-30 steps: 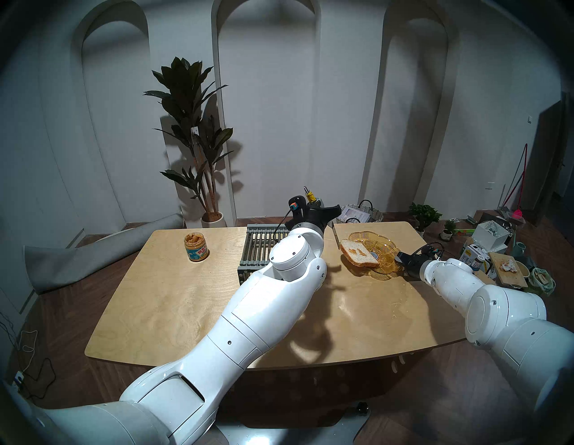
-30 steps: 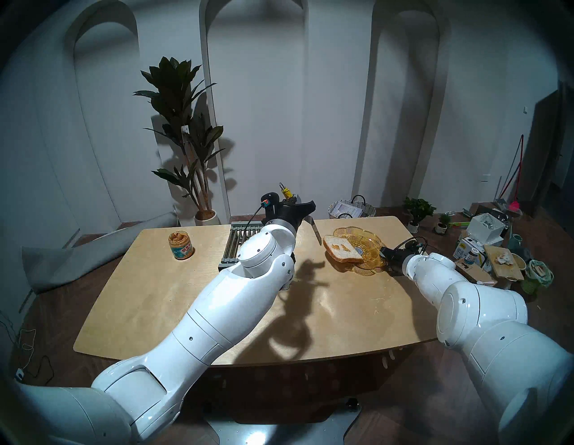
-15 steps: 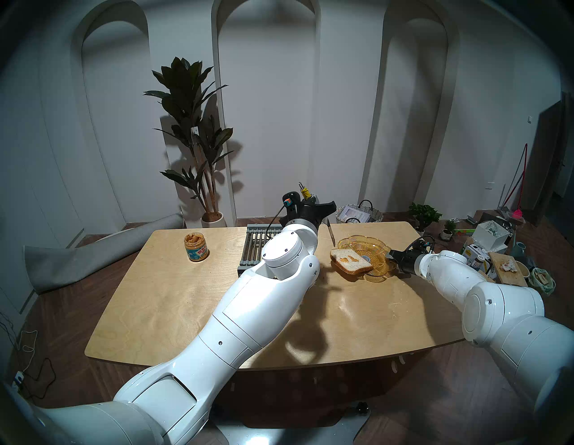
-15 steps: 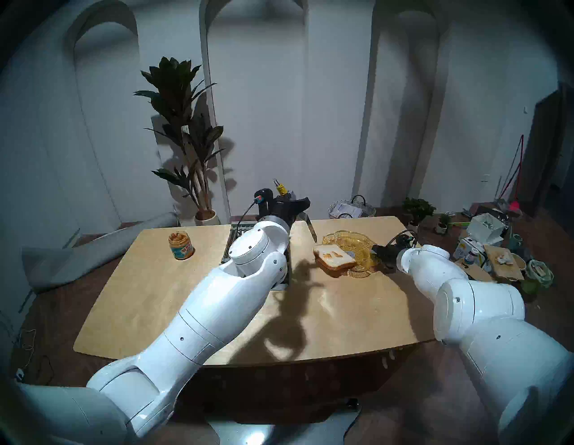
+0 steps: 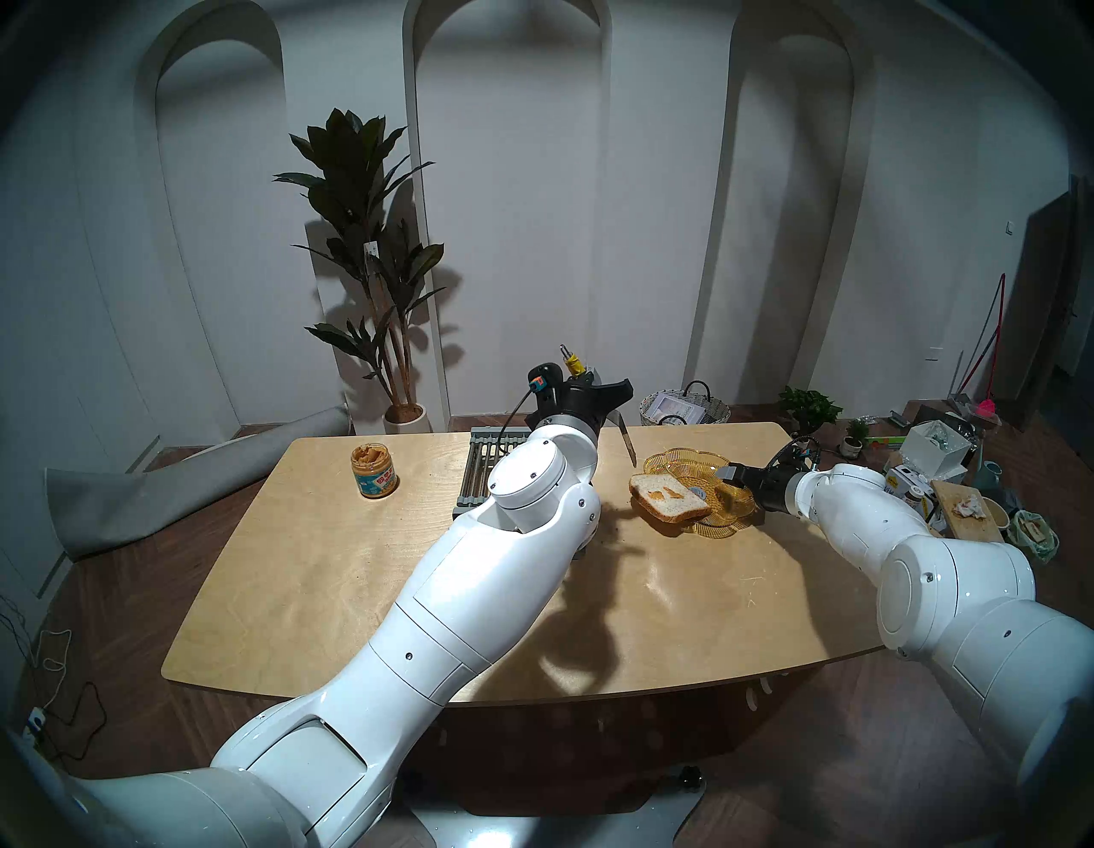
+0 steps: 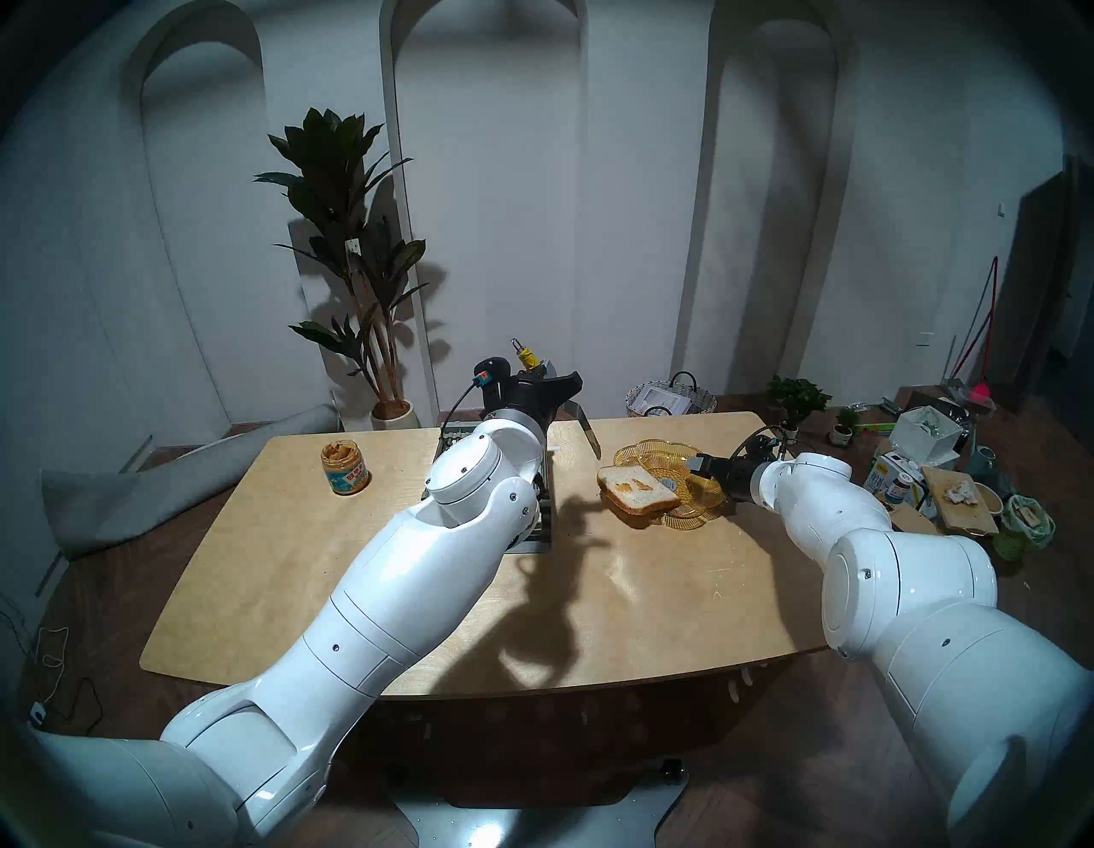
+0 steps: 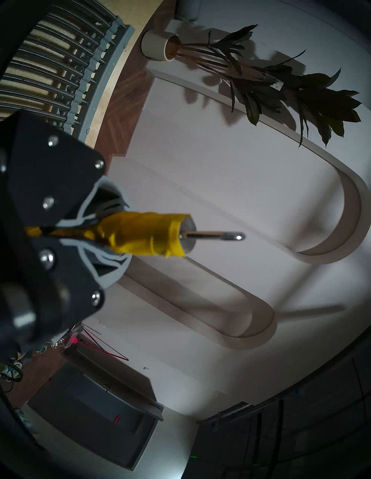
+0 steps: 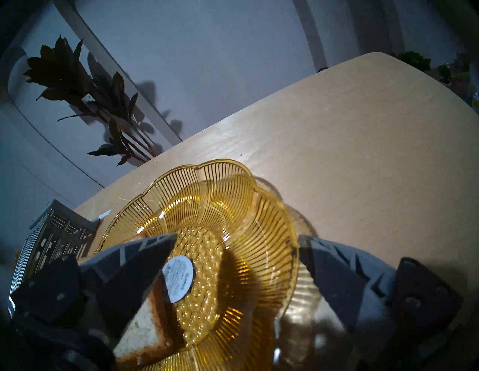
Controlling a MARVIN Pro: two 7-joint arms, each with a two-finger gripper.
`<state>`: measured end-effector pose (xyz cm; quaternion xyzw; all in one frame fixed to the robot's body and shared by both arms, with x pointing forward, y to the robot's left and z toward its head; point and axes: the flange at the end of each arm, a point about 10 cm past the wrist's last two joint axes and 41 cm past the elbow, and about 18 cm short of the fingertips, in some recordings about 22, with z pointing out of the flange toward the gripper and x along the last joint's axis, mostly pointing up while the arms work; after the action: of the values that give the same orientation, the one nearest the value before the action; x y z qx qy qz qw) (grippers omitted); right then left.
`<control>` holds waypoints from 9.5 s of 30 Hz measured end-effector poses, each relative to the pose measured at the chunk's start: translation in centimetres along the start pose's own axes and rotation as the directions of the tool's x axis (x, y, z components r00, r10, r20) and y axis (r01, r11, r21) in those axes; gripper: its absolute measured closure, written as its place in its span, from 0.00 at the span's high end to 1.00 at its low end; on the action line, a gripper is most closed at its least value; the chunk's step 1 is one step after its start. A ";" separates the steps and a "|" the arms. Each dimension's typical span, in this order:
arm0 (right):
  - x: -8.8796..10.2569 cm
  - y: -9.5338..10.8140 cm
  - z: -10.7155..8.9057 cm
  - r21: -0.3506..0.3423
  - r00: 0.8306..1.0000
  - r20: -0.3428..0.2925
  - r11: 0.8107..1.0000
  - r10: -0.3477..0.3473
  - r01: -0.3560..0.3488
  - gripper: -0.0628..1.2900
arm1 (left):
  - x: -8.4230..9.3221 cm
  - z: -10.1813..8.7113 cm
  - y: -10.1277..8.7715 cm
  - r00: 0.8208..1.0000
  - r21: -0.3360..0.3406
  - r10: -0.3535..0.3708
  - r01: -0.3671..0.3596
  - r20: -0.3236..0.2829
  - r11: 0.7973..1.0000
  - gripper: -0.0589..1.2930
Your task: Spread peanut butter over the slice of bread with the knife
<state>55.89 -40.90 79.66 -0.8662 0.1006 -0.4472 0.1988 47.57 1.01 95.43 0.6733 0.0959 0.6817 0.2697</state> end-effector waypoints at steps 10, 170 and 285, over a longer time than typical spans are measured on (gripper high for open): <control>4.6 1.5 -2.5 -0.045 0.992 -0.085 0.995 -0.098 0.094 0.94 | 1.4 -0.2 -0.7 0.999 0.002 0.022 -0.022 -0.040 1.000 0.06; 2.4 -14.3 -7.8 -0.005 0.837 -0.492 0.962 -0.239 0.272 0.94 | -7.5 -7.8 -14.8 0.847 0.287 0.474 -0.405 -0.240 0.868 0.06; -2.4 -24.5 -1.2 -0.087 0.764 -0.504 0.903 -0.404 0.420 0.94 | 15.4 -11.8 -30.2 0.911 -0.090 0.413 -0.411 0.006 0.907 0.94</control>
<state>53.43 -18.28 89.18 -0.7139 -0.0499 -0.6944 0.0754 44.14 36.63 93.03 0.6743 -0.0814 0.7185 0.1501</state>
